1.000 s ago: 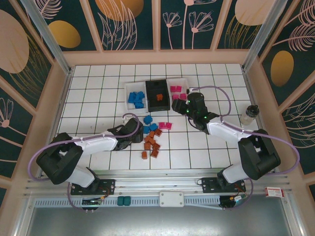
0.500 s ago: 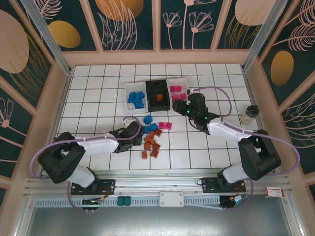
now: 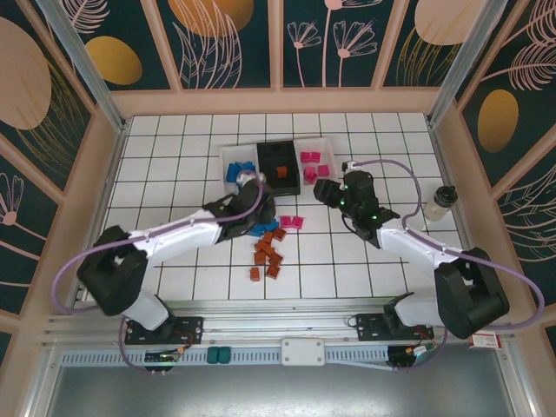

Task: Sort the legos into containers by color
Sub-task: Place the lego in the container.

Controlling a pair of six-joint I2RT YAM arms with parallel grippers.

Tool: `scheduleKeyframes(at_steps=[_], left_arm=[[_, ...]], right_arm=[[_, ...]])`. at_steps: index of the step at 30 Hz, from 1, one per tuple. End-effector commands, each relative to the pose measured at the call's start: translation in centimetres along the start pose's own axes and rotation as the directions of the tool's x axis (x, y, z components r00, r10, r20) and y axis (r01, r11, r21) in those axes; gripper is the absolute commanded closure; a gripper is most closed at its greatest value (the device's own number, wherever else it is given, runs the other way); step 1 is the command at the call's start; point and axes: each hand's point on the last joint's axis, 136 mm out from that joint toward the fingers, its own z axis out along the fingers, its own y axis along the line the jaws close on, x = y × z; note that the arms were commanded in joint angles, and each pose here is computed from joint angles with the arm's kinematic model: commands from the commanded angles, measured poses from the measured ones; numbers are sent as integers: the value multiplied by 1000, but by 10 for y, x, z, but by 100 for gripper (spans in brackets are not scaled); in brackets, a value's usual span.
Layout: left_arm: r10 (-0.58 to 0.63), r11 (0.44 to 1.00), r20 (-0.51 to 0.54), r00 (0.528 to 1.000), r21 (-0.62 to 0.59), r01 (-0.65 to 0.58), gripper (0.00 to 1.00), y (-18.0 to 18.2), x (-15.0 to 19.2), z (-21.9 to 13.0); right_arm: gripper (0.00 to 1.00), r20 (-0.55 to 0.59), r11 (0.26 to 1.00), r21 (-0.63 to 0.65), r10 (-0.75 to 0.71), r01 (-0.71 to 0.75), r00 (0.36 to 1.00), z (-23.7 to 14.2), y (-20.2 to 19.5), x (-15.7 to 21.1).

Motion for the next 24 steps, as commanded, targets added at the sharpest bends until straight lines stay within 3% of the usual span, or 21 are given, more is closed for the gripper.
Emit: scheduleKeyframes(at_steps=[1,7,11,16,19,24], left_arm=[[57,997,55,997,52,-60,71,-37,-44,22],[101,990,95,990,93,-110,70,-91,-100,72],[92,988,115,989,113,-105,67,-109,-122,102],[54,989,135,989,129,-71,57,-117,-144,127],[11,985,155,988,168,-38,45,-120,-159,127],[-28,972,218,975,234,-24,13,-130,-184,87]], right_arm=[[42,19,999,27,20,-20,1000,-8,-9,0],[41,8,999,33,20,-21,1000,-16,-13,6],[41,-6,999,30,28,-28,1000,-15,-15,12],[41,-35,1000,4,19,-19,999,-12,-8,21],[38,-68,1000,-21,-14,13,998,-7,3,33],[37,-173,995,-84,-59,45,983,7,25,71]])
